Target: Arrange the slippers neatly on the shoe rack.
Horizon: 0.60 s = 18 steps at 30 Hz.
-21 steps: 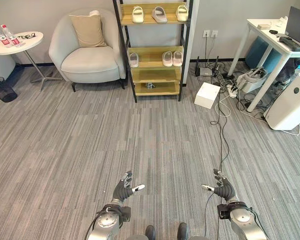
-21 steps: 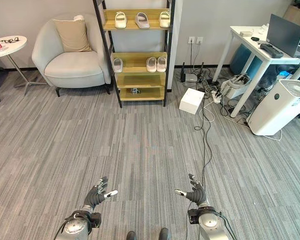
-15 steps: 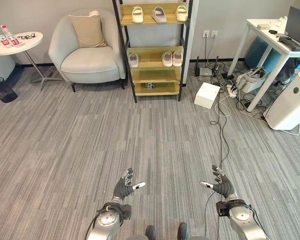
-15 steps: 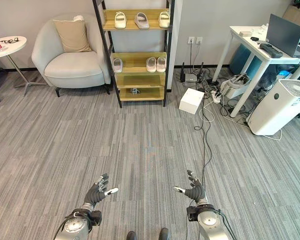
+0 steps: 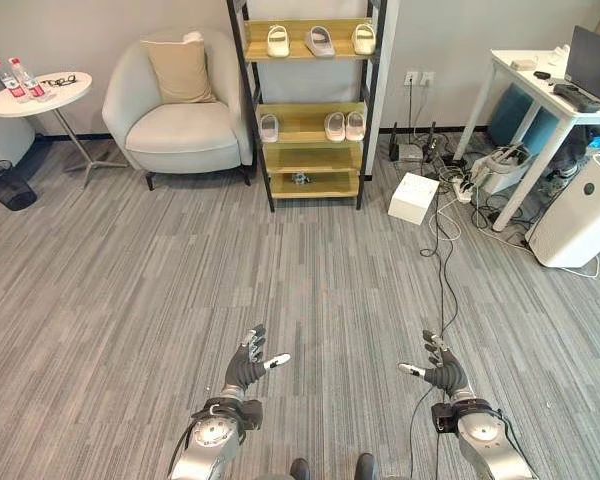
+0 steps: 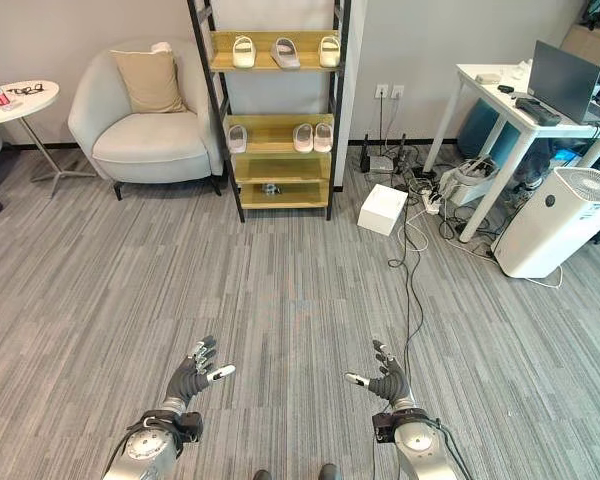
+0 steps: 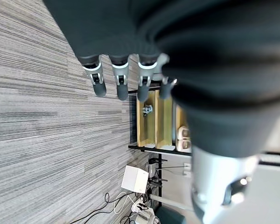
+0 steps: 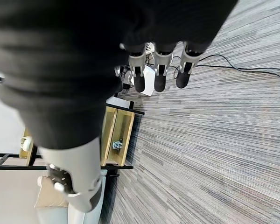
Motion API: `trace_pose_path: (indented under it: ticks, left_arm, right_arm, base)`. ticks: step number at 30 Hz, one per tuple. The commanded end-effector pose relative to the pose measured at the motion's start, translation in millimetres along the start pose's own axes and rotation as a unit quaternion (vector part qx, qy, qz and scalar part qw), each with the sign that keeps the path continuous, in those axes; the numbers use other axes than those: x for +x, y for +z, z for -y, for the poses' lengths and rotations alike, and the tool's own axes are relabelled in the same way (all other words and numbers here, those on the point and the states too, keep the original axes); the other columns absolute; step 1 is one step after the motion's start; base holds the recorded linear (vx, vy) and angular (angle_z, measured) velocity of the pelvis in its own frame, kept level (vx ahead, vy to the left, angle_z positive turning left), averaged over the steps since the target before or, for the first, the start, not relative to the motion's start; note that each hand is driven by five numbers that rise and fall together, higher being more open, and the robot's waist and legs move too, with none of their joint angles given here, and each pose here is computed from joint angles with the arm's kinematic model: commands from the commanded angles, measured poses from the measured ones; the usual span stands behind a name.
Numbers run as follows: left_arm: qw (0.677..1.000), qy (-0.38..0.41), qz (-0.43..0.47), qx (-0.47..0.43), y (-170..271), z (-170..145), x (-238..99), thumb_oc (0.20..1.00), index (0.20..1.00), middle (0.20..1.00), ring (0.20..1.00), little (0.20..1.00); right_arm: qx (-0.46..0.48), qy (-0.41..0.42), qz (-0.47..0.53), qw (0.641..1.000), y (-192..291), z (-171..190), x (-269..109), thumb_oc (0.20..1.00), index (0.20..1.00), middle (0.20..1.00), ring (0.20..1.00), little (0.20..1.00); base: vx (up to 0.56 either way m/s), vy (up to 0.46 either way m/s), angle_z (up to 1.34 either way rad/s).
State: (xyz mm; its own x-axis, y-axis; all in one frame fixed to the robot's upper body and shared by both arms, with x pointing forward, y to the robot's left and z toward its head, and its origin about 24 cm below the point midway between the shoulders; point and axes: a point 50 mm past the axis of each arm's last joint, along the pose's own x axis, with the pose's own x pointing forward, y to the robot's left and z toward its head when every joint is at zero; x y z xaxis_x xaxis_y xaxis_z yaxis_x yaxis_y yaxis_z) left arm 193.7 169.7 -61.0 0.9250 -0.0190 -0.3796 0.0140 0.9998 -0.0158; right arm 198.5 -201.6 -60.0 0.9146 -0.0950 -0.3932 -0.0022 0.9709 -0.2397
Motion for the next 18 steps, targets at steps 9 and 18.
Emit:
trace_pose_path:
  ticks: [9,18]
  left_arm:
    - [0.999,0.006,0.034,0.0,12.7,-7.3,5.3,1.0,1.0,1.0,1.0,1.0]
    - [0.999,0.008,0.034,-0.002,12.9,-7.6,5.3,1.0,1.0,1.0,1.0,1.0]
  right_arm:
    - [0.0,0.001,0.055,0.999,23.2,1.6,7.6,1.0,1.0,1.0,1.0,1.0]
    - [-0.002,0.007,0.051,0.999,21.4,-1.2,7.0,1.0,1.0,1.0,1.0,1.0]
  base:
    - [0.0,0.0,0.0]
    - [0.01,0.001,0.02]
